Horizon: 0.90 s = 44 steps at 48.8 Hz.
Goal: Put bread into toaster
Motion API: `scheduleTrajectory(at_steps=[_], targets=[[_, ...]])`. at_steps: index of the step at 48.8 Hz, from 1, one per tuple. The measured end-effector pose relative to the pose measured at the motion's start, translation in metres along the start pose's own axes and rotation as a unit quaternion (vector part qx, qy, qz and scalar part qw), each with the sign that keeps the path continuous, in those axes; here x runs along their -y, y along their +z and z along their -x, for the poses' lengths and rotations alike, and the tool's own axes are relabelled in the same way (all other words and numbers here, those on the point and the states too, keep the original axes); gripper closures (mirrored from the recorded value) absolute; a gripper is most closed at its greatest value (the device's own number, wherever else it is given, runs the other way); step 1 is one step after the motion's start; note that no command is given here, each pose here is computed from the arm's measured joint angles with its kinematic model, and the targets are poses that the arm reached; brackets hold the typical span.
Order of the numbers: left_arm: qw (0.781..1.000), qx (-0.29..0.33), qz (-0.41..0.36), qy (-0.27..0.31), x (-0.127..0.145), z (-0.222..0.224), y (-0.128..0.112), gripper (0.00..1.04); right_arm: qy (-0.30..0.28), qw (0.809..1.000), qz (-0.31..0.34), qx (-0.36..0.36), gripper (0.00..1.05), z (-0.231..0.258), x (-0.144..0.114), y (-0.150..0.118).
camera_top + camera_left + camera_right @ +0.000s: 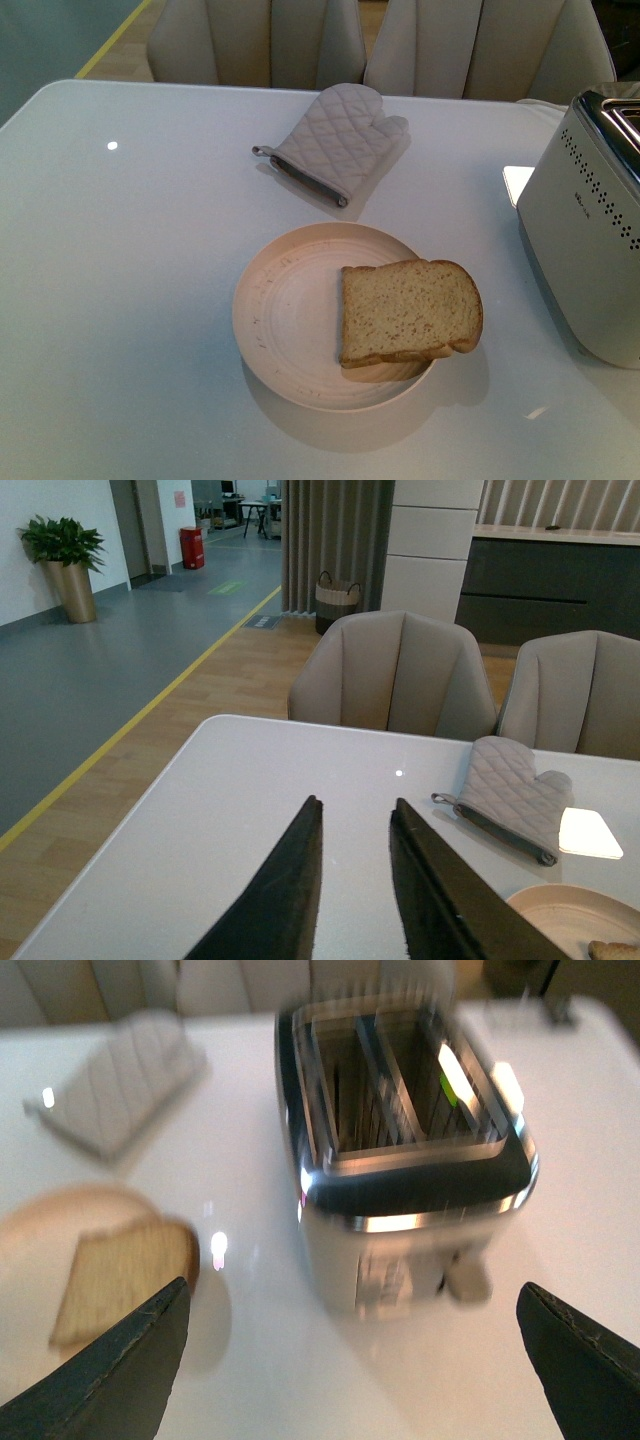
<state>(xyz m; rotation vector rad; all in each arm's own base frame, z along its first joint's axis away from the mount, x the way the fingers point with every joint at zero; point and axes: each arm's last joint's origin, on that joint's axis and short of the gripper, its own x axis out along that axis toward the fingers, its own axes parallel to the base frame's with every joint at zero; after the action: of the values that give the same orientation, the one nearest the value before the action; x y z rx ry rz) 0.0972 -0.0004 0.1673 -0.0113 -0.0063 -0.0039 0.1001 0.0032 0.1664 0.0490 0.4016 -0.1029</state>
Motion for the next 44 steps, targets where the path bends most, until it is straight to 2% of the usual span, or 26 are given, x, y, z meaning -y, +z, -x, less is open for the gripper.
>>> scheduleTrajectory(at_steps=[1,4,9,14,19,27,32,44], targets=[[1.0,0.0,0.0,0.0,0.0,0.0,0.0,0.75,0.003,1.0,0.001,-0.028,0.09,-0.003,-0.002,-0.001],[1.0,0.0,0.0,0.0,0.0,0.0,0.0,0.6,0.023,0.999,0.003,-0.047,0.09,-0.009,-0.01,0.005],[1.0,0.0,0.0,0.0,0.0,0.0,0.0,0.46,0.06,0.997,-0.008,-0.05,0.09,-0.016,-0.02,0.02],[1.0,0.0,0.0,0.0,0.0,0.0,0.0,0.23,0.111,0.987,-0.061,-0.099,0.09,-0.041,-0.039,0.038],[1.0,0.0,0.0,0.0,0.0,0.0,0.0,0.06,0.138,0.972,-0.107,-0.155,0.09,-0.067,-0.055,0.039],[1.0,0.0,-0.001,0.0,0.0,0.0,0.0,0.07,0.153,0.953,-0.162,-0.205,0.09,-0.112,-0.072,0.034],[1.0,0.0,-0.001,0.0,0.0,0.0,0.0,0.07,0.139,0.949,-0.171,-0.227,0.09,-0.137,-0.077,0.022],[1.0,0.0,-0.001,0.0,0.0,0.0,0.0,0.07,0.116,0.926,-0.188,-0.306,0.09,-0.196,-0.079,-0.034]])
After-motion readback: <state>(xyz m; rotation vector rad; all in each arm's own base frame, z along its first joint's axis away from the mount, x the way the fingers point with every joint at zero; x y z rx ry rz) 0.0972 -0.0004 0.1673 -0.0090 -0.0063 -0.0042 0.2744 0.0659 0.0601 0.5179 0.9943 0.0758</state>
